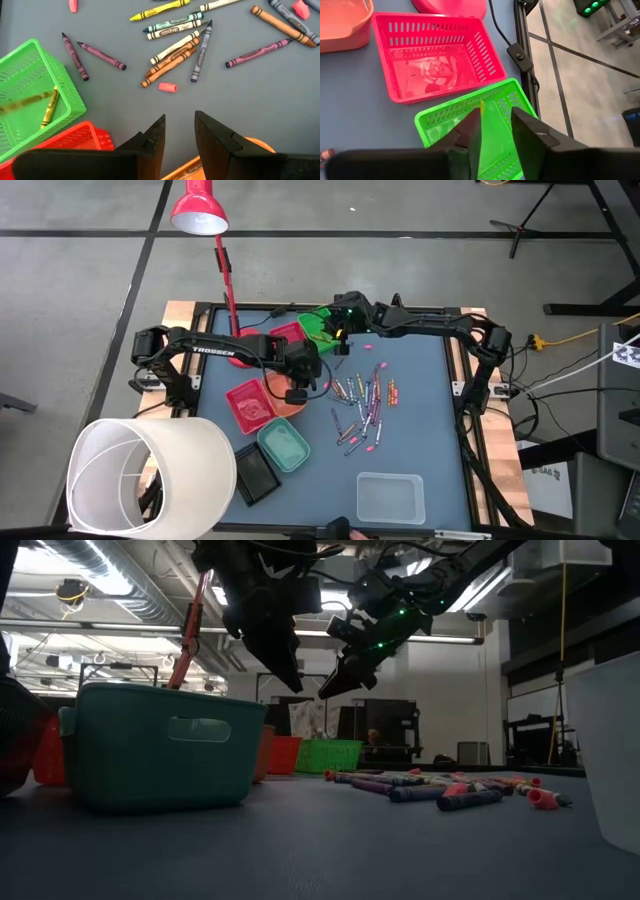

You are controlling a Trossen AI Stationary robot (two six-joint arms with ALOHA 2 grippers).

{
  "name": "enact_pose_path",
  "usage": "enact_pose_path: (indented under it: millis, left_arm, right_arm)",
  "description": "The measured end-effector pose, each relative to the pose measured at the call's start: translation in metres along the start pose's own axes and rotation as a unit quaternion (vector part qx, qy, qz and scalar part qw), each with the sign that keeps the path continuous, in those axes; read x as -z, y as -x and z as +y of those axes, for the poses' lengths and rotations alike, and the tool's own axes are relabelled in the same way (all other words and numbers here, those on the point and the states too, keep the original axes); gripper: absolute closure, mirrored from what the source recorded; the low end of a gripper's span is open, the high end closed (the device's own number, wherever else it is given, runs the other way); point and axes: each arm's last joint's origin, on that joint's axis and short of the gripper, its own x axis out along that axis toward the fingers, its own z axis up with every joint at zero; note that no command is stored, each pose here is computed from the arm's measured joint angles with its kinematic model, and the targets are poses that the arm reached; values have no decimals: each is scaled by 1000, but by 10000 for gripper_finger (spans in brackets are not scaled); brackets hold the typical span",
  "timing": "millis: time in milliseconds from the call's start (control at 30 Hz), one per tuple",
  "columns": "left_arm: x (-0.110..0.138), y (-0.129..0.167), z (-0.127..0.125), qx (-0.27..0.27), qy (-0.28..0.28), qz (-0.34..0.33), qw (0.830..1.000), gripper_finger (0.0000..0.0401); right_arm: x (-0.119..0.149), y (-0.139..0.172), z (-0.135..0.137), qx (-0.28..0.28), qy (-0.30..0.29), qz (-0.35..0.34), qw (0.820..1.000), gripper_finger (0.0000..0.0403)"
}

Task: Sort crayons
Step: Put the blue crayon into the right red basket

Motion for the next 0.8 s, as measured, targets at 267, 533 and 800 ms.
enact_pose_path:
  millis: [267, 533, 800]
  left_arm:
    - [-8, 0, 2, -8, 0, -43, 999, 313]
    - [-17, 2, 2, 8, -26, -93, 995, 313]
    - [-28, 1, 4, 6, -27, -152, 988, 313]
  right_arm:
    - [6, 4, 0, 43, -27, 68, 996, 279]
    - [-10, 57, -8, 49, -30, 68, 996, 279]
    - [-19, 119, -9, 41, -48, 67, 996, 279]
